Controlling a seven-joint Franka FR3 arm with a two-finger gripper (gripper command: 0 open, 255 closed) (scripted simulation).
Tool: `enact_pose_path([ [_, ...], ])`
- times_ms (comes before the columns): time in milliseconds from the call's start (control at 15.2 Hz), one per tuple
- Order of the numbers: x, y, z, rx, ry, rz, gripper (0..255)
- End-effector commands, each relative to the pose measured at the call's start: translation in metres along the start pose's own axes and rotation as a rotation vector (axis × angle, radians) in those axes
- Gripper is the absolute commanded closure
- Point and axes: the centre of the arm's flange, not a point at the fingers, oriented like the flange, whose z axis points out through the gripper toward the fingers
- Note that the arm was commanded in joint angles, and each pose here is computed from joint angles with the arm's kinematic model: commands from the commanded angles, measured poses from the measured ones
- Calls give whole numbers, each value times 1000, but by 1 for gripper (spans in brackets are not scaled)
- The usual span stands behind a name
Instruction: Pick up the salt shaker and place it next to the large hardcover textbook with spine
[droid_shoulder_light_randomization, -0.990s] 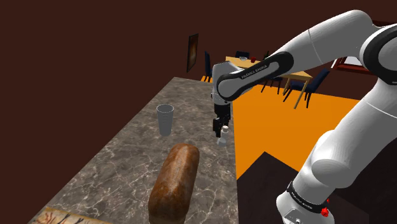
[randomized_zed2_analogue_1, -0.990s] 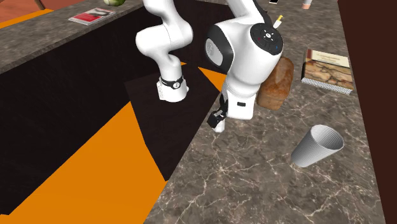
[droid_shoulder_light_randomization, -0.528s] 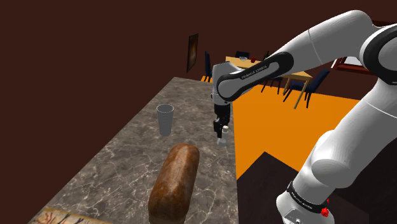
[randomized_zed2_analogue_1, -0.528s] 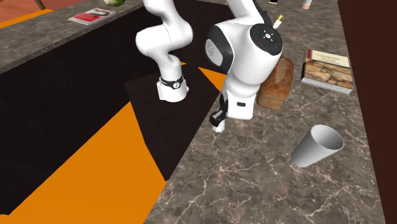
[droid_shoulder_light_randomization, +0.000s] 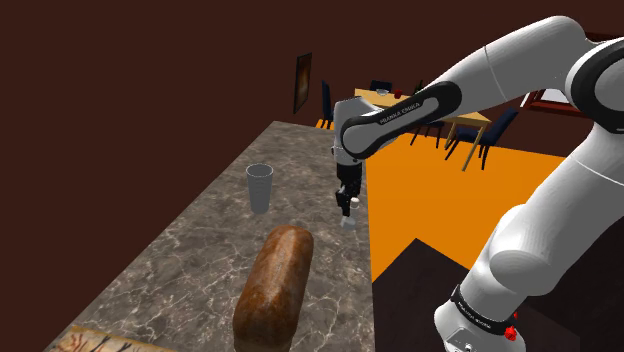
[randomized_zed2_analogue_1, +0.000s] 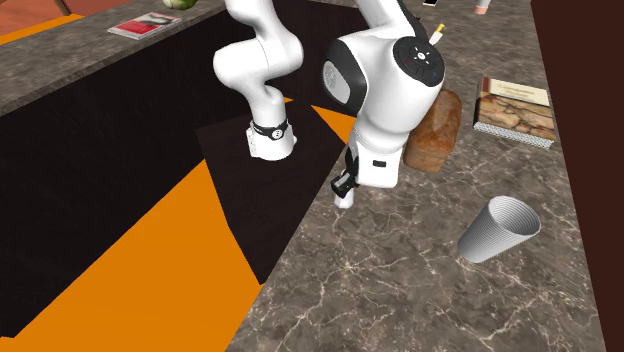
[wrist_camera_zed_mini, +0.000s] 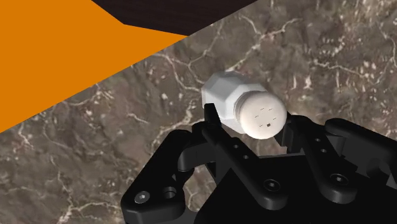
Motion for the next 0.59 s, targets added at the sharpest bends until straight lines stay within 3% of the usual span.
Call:
enact_pose_path([
  [0,0,0,1,0,-1,0,255],
  [528,-9,-1,-41,0,-1,0,255],
])
